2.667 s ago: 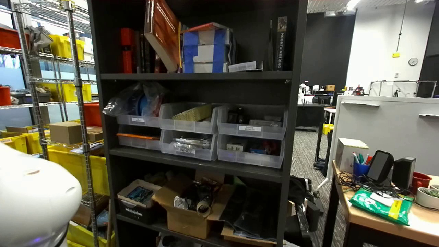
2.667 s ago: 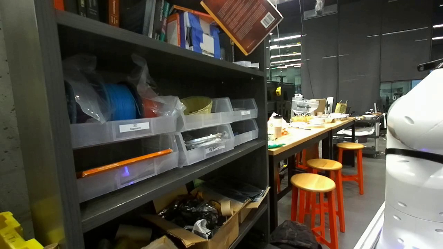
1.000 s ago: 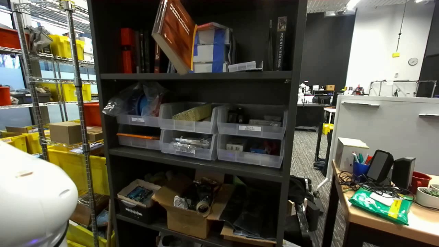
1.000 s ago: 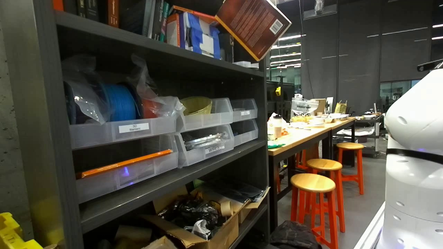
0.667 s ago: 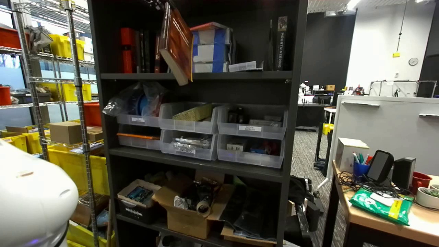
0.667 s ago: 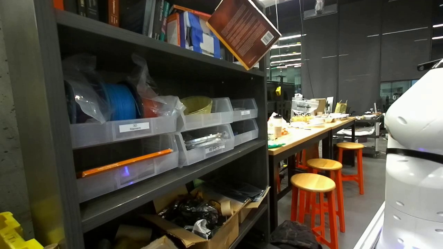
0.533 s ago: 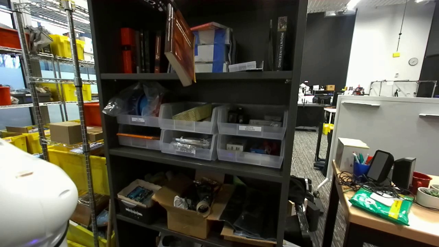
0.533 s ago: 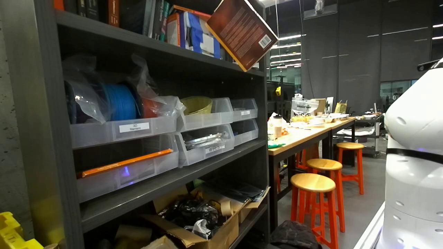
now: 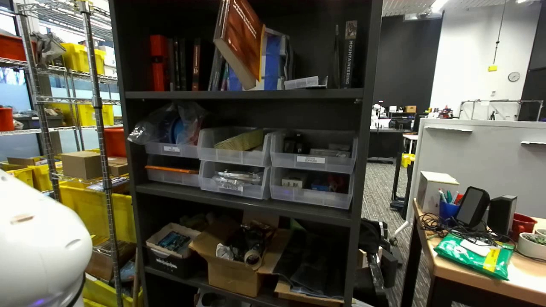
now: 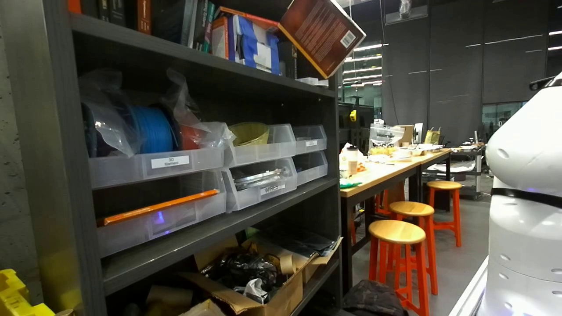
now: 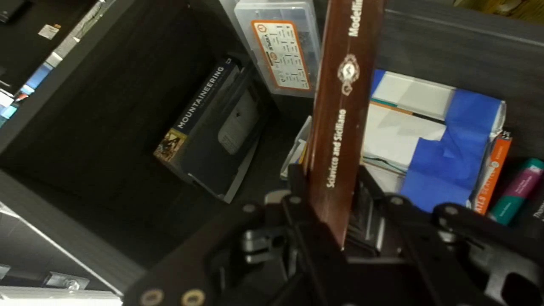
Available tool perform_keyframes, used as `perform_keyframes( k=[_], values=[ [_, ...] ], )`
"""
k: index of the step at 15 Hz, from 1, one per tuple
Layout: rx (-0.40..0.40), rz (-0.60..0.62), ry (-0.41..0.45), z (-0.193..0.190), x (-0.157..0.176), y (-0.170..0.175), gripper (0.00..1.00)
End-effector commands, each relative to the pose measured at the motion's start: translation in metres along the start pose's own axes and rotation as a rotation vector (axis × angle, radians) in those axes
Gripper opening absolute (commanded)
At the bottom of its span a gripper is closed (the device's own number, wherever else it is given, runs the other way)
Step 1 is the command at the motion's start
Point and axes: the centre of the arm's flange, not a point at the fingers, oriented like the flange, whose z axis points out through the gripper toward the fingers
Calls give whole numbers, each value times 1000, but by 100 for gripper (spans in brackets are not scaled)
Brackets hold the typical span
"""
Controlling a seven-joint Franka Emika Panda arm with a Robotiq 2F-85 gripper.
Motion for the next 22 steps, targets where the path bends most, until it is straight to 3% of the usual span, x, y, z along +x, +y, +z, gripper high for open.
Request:
perform_keyframes(
  k=[1,11,22],
  values=[
    [-60,10,62,-4,24,31,8],
    [-77,43,83,32,45,51,8],
    [-115,92,124,19,47,74,8]
  ],
)
